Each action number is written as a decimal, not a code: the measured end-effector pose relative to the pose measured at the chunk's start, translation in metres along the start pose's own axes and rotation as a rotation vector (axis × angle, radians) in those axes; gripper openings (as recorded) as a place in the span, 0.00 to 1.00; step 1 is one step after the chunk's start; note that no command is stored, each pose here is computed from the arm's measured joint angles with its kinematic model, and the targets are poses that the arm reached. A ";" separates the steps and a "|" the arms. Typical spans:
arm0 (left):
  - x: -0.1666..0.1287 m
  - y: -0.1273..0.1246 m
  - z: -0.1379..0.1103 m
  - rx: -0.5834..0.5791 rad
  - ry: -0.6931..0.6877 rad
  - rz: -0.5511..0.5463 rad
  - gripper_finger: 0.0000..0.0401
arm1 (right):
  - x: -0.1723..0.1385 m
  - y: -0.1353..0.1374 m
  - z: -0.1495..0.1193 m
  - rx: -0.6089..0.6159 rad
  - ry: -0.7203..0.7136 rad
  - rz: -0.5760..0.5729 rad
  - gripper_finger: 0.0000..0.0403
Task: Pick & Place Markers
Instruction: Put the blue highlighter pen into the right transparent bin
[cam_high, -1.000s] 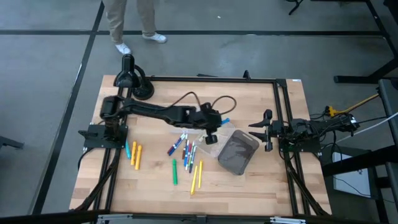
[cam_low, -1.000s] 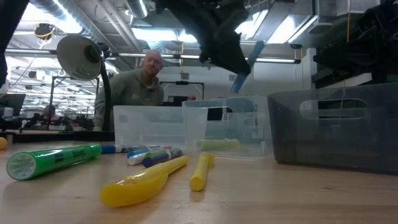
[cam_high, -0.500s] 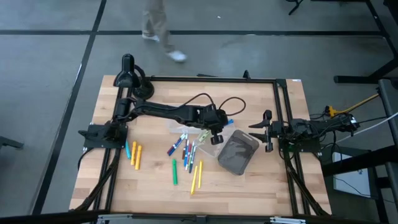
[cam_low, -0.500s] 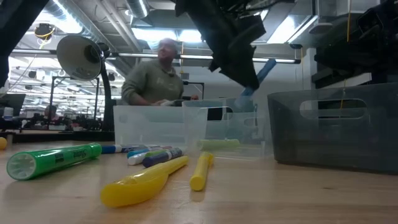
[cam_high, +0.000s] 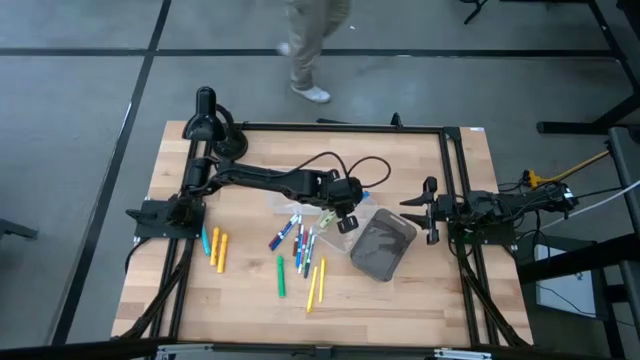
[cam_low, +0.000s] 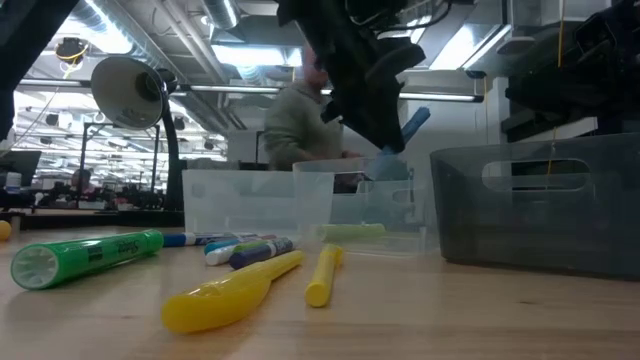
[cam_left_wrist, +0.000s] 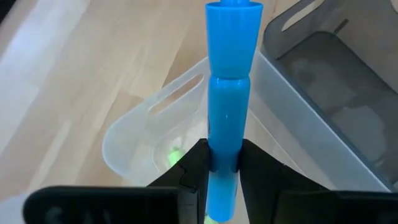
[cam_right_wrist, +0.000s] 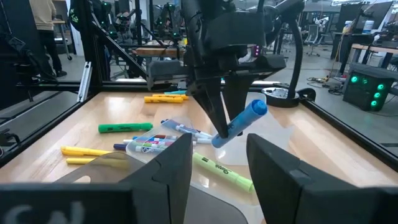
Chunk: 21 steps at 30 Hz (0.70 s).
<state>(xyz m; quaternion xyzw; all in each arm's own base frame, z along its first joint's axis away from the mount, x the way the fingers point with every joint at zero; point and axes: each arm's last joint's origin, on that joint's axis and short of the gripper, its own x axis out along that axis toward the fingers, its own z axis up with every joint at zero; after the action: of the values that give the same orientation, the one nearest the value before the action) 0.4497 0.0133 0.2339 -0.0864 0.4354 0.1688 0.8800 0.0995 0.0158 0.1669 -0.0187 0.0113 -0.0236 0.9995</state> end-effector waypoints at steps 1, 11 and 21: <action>0.000 0.000 -0.001 -0.013 0.005 0.002 0.16 | 0.000 0.000 0.000 0.000 0.000 0.000 0.38; 0.000 0.002 -0.007 -0.142 0.076 0.023 0.16 | 0.000 0.000 0.000 0.000 0.000 -0.001 0.38; 0.005 0.001 -0.014 -0.191 0.137 0.001 0.16 | 0.000 0.000 0.000 0.000 0.000 0.000 0.38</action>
<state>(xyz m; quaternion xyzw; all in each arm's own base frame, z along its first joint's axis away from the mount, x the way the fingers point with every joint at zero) 0.4421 0.0115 0.2216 -0.1812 0.4766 0.2039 0.8357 0.0995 0.0157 0.1669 -0.0187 0.0115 -0.0238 0.9995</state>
